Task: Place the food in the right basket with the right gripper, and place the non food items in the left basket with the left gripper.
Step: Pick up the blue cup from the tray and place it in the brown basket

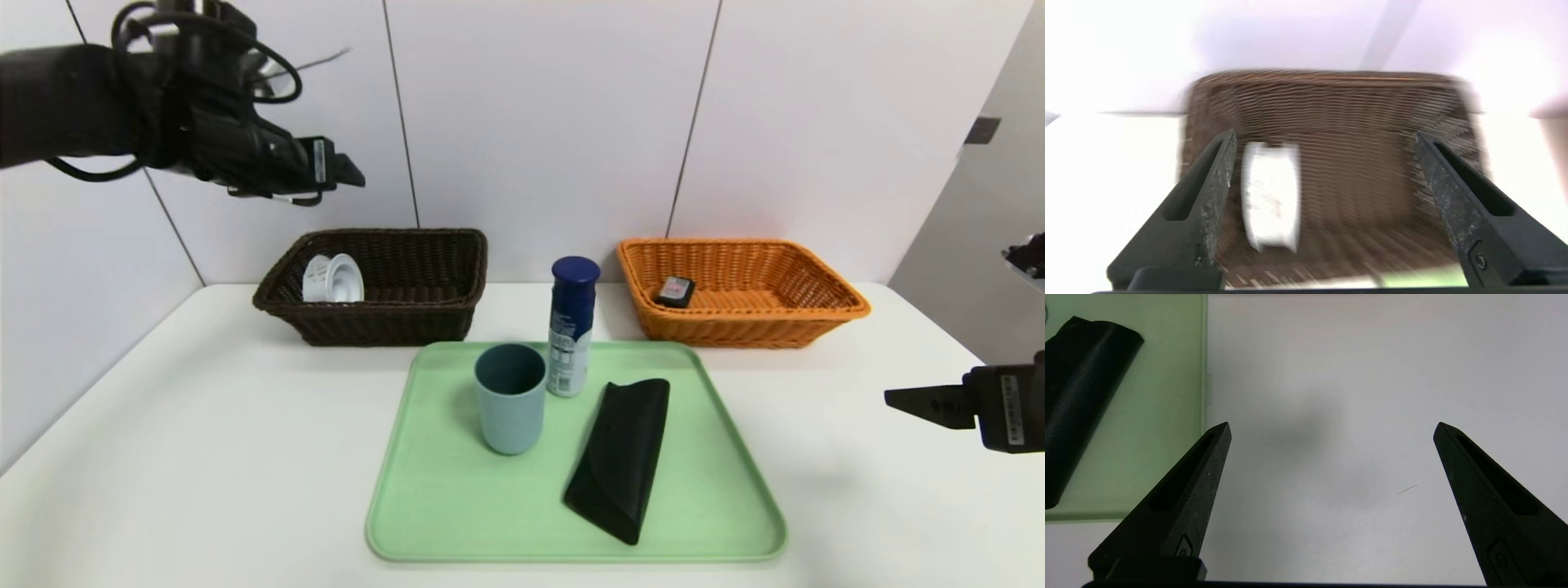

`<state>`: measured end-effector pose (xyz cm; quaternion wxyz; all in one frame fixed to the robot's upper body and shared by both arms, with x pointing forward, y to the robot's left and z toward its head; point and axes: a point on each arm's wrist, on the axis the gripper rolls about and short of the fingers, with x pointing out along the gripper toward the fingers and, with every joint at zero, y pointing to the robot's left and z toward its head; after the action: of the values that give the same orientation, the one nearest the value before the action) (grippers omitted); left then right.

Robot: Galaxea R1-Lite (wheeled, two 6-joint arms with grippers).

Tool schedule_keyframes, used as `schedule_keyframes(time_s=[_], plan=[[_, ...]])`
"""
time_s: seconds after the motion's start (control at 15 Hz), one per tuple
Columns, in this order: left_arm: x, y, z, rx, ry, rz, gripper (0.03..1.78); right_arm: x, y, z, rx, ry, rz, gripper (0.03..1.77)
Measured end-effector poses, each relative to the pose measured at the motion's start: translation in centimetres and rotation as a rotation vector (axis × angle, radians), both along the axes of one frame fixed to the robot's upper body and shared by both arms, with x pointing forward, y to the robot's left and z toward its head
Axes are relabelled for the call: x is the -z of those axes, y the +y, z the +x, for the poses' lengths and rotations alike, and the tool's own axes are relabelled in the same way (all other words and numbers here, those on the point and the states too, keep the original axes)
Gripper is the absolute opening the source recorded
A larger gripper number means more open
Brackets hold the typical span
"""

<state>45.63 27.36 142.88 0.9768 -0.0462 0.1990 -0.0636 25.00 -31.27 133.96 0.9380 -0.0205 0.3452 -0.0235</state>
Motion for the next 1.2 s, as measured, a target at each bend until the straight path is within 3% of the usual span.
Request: schedule_keyframes(time_s=[0.13,0.33,0.67,0.87,1.2], plan=[[-1.5,-0.5,-3.8,0.170,-0.005,-0.028,1.58,0.0,0.0,0.0,0.000,-0.001,0.000,1.71],[-0.8,-1.2,-8.4,0.360,0.037,-0.072,1.62,0.1,0.0,-0.1,0.016,0.001,0.020,1.71],[5.5,-3.0,-14.8,0.551,0.077,-0.086,1.66,-0.1,0.0,-0.1,0.030,-0.019,0.043,1.71],[9.4,-3.8,-19.2,0.672,0.035,-0.090,1.67,-0.7,0.2,0.4,0.015,-0.093,0.054,1.71],[13.9,-3.5,-24.8,0.834,-0.039,-0.099,1.68,-0.5,0.2,0.5,0.022,-0.093,0.058,1.71]])
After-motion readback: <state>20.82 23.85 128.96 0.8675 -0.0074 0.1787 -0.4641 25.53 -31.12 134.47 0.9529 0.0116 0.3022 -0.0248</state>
